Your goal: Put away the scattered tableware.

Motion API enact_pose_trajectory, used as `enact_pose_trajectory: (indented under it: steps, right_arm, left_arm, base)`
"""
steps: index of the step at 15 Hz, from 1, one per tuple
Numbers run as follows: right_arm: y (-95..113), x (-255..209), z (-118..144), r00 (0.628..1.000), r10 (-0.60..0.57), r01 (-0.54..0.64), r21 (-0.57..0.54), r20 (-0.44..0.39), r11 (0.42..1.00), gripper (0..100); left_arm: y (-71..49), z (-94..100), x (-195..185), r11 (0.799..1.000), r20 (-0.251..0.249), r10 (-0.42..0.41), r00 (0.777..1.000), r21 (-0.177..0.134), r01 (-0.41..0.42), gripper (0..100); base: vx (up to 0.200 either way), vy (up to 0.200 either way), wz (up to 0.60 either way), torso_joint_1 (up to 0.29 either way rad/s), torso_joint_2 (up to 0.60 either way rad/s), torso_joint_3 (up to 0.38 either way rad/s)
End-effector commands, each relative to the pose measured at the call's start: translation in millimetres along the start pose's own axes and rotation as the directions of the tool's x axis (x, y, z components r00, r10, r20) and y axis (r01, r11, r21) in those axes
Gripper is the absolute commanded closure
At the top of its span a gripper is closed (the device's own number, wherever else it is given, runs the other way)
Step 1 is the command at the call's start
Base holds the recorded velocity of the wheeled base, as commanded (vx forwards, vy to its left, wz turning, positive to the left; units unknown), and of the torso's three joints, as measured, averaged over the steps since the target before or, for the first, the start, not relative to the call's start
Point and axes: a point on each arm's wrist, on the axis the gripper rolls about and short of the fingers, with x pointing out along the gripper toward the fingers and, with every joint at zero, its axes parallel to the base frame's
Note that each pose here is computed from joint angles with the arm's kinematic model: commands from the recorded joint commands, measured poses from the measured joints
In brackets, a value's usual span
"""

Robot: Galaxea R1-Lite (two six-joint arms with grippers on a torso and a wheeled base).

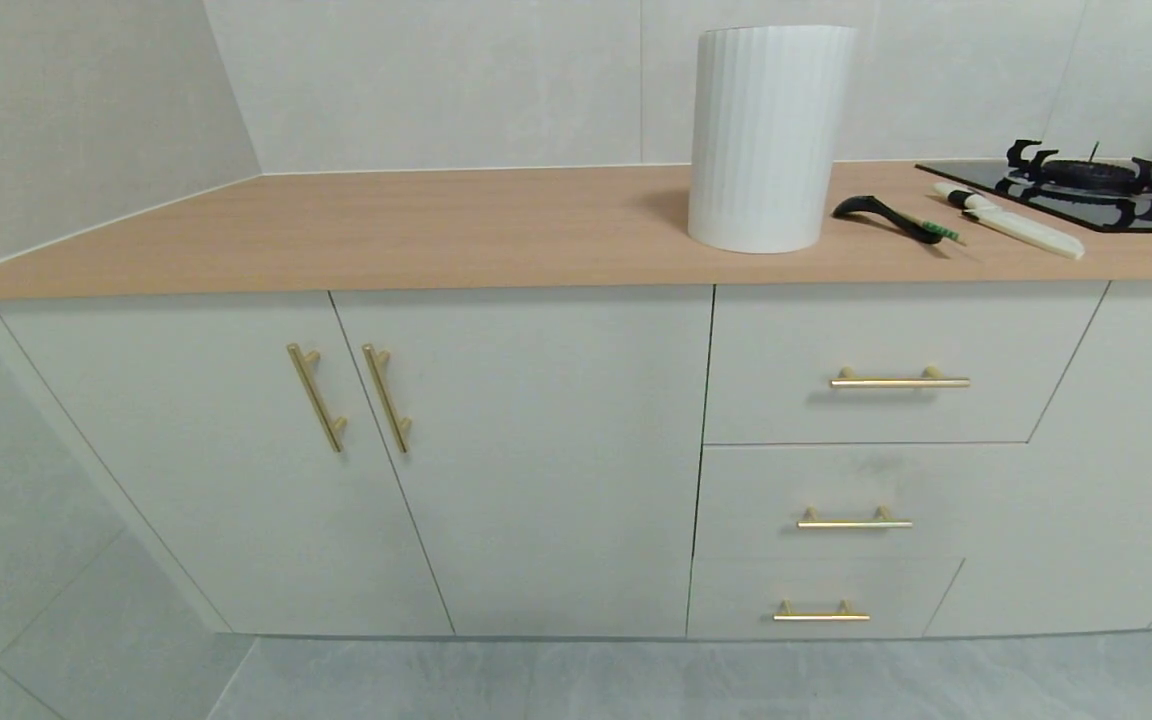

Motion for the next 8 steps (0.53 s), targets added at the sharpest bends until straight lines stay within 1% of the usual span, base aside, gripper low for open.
enact_pose_trajectory:
  steps: [1,2,3,4,5,6,7,8]
  right_arm:
    - [0,0,0,1.000,0.000,0.000,-0.008,0.001,1.000,0]
    - [0,1,1,1.000,0.000,0.000,-0.016,-0.008,1.000,0]
    - [0,1,9,1.000,0.009,-0.010,-0.012,-0.008,1.000,0]
    - [-1,-1,34,0.999,0.033,-0.033,0.003,0.028,0.999,0]
    - [-1,0,52,0.998,0.061,-0.061,0.021,0.032,0.998,0]
    - [-2,9,67,0.996,0.086,-0.086,0.024,-0.015,0.996,0]
    - [-2,26,80,0.991,0.091,-0.089,0.030,-0.101,0.996,0]
    - [-2,36,86,0.984,0.097,-0.093,0.033,-0.148,0.995,0]
  left_arm:
    - [0.0,0.0,0,1.000,-0.002,-0.001,1.000,0.000,0.001,0]
    - [0.0,0.0,0,1.000,-0.002,-0.001,1.000,0.000,0.001,0]
    - [0.0,0.0,0,1.000,-0.002,-0.001,1.000,0.000,0.001,0]
    - [0.0,0.0,0,1.000,-0.002,-0.001,1.000,0.000,0.001,0]
    - [0.0,0.0,0,1.000,-0.002,-0.001,1.000,0.000,0.001,0]
    - [0.0,0.0,0,1.000,-0.002,-0.001,1.000,0.000,0.001,0]
    - [0.0,0.0,0,1.000,-0.002,-0.001,1.000,0.000,0.001,0]
    - [0.0,0.0,0,1.000,-0.002,-0.001,1.000,0.000,0.001,0]
  base:
    - [0.000,0.000,0.00,0.000,0.00,0.000]
    - [0.000,0.000,0.00,0.000,0.00,0.000]
    - [0.000,0.000,0.00,0.000,0.00,0.000]
    - [0.000,0.000,0.00,0.000,0.00,0.000]
    - [0.000,0.000,0.00,0.000,0.00,0.000]
    - [0.000,0.000,0.00,0.000,0.00,0.000]
    - [0.000,0.000,0.00,0.000,0.00,0.000]
    - [0.000,0.000,0.00,0.000,0.00,0.000]
